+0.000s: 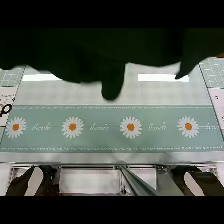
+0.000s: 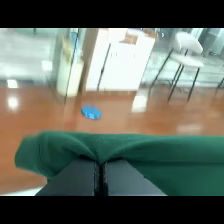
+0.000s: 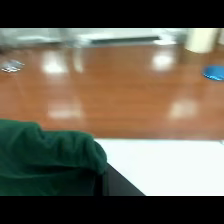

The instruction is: Fold the shirts.

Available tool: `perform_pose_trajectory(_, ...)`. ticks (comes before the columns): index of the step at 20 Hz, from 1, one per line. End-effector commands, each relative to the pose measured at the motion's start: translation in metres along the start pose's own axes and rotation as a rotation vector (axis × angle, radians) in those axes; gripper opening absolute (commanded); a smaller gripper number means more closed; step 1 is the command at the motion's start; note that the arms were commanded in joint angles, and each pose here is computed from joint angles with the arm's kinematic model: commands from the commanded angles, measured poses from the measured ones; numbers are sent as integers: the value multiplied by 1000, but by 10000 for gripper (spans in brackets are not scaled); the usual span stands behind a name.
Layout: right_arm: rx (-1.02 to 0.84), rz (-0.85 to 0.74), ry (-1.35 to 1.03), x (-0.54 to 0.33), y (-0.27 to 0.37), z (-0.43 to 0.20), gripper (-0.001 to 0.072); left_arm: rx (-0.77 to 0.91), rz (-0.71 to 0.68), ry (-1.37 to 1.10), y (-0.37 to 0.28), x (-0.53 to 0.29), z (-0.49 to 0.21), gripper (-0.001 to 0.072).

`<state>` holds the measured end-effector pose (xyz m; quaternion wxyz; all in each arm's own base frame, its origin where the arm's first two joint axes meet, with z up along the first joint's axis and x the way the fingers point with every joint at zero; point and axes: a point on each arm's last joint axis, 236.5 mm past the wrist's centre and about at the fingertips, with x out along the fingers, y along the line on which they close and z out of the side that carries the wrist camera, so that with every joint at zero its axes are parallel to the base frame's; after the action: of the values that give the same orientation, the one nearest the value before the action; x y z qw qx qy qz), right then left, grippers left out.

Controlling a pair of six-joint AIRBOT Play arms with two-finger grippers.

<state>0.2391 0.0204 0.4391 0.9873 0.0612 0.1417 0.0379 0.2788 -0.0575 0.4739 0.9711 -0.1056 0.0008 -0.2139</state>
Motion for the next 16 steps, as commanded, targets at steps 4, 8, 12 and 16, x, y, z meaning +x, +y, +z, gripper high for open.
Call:
perform_pose_trajectory(4, -1, -137, 309, -53, -25, -93, 21, 175, 77, 125, -39, -39, -31, 16)
perform_pose_trajectory(8, 48, -121, 512, -40, -27, -166, 22, 140, 22, 383, -31, -37, -107, 16)
perform_pose_trajectory(12, 113, -76, 791, 0, -29, -273, 21, -104, -89, 726, -13, -19, -244, 16)
perform_pose_trajectory(16, 160, -95, 880, 75, -51, -346, 21, -362, -39, 944, 25, 4, -383, 16)
